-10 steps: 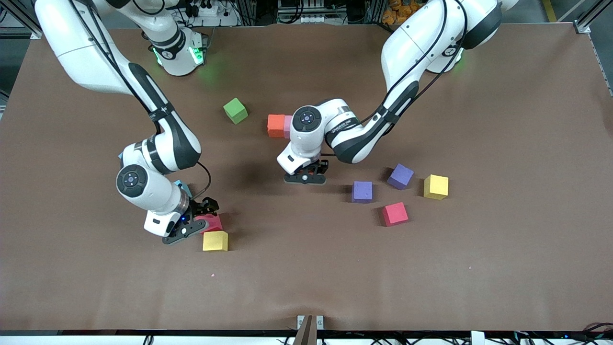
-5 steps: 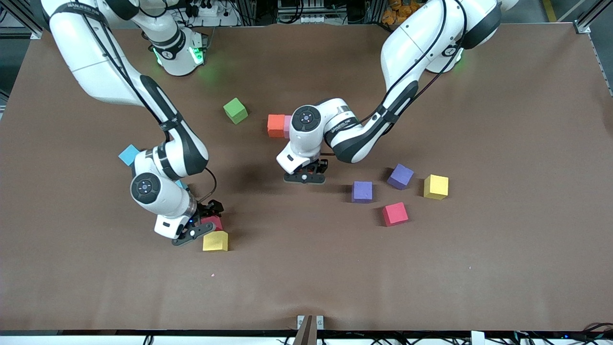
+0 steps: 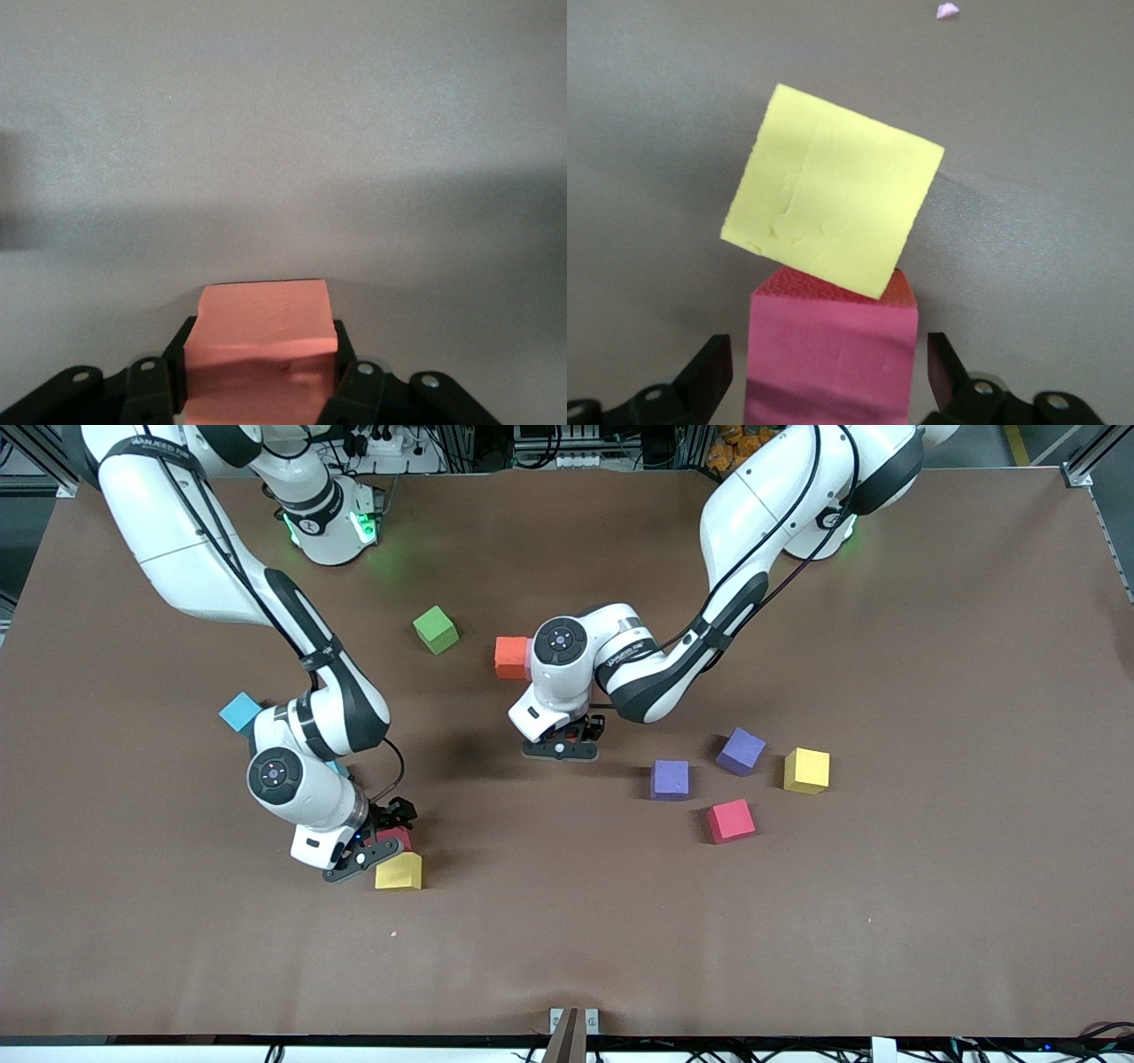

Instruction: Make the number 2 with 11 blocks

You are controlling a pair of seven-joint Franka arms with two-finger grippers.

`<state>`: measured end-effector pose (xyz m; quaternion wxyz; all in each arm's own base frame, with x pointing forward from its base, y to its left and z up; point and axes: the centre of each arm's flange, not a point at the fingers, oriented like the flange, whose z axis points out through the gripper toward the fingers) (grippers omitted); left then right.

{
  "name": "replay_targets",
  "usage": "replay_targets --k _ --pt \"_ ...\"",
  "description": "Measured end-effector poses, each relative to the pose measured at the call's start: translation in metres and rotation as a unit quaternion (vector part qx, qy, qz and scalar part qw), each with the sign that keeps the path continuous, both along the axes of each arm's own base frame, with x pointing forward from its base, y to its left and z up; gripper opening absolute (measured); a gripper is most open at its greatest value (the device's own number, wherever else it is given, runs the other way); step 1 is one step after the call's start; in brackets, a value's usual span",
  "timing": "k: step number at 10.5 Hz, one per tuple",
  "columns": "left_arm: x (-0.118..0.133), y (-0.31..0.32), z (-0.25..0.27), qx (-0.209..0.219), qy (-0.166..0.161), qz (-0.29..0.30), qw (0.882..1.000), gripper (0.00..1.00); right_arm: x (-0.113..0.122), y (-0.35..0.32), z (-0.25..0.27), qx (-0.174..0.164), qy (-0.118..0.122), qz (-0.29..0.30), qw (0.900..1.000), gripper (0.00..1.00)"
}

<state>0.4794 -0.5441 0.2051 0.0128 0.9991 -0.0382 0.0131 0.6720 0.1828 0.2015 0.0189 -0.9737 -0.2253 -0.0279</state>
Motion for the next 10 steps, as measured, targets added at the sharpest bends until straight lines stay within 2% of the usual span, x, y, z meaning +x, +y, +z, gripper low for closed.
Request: replay_targets --k 1,2,4,7,10 --pt "-0.001 0.000 0.000 0.001 0.002 0.001 1.000 0.61 0.000 0.005 -0.001 -0.004 -0.007 0.004 1.000 0.81" --pt "-0.002 -0.001 -0.001 0.001 0.005 0.001 1.000 0.61 0.000 0.010 -0.003 -0.005 -0.015 0.008 1.000 0.71" --pt "-0.006 -0.003 -0.001 0.003 0.008 -0.001 1.000 0.61 0.000 0.011 -0.003 -0.005 -0.018 0.009 1.000 0.62" --pt "-0.011 -0.006 -0.002 0.005 0.010 -0.005 1.000 0.61 0.003 0.008 0.003 -0.008 -0.017 0.008 1.000 0.60" --pt "-0.014 -0.006 -0.003 0.006 0.011 -0.007 1.000 0.61 -0.006 0.030 0.053 -0.014 0.007 0.048 0.999 0.60"
